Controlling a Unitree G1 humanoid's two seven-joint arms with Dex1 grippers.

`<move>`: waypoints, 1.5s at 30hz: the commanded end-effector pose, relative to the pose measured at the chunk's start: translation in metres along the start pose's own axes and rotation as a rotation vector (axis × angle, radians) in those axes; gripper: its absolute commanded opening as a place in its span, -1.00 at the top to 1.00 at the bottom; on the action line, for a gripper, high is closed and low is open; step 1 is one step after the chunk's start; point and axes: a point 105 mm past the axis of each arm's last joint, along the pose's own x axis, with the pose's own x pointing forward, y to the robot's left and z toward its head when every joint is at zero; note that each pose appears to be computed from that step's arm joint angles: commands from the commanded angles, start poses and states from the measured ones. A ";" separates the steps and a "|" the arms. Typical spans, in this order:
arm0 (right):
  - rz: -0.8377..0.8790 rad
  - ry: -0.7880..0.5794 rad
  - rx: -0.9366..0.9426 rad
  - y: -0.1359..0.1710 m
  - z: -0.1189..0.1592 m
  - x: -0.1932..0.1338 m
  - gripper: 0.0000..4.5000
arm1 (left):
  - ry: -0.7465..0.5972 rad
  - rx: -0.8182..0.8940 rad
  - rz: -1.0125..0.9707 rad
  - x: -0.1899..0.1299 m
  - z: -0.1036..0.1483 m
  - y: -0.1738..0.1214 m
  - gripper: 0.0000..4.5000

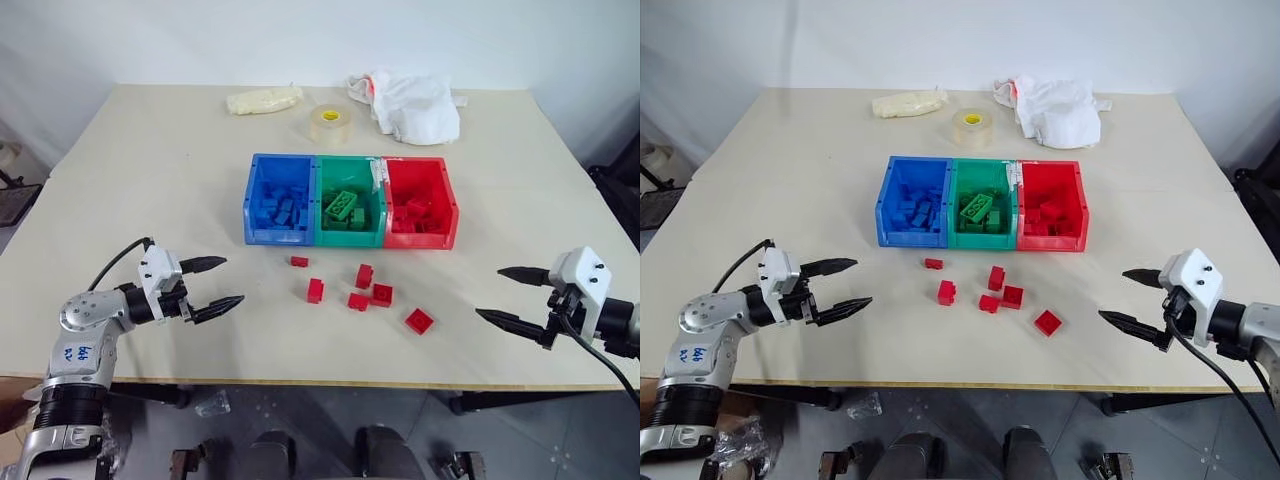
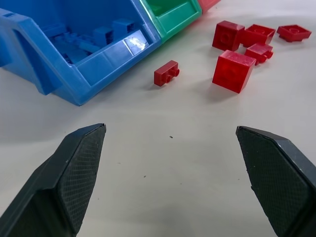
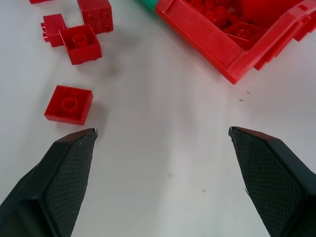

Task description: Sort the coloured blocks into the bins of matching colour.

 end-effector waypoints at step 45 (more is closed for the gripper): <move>0.244 0.169 -0.047 0.042 -0.003 0.072 -0.99 | -0.107 0.005 -0.088 0.012 0.020 -0.022 -1.00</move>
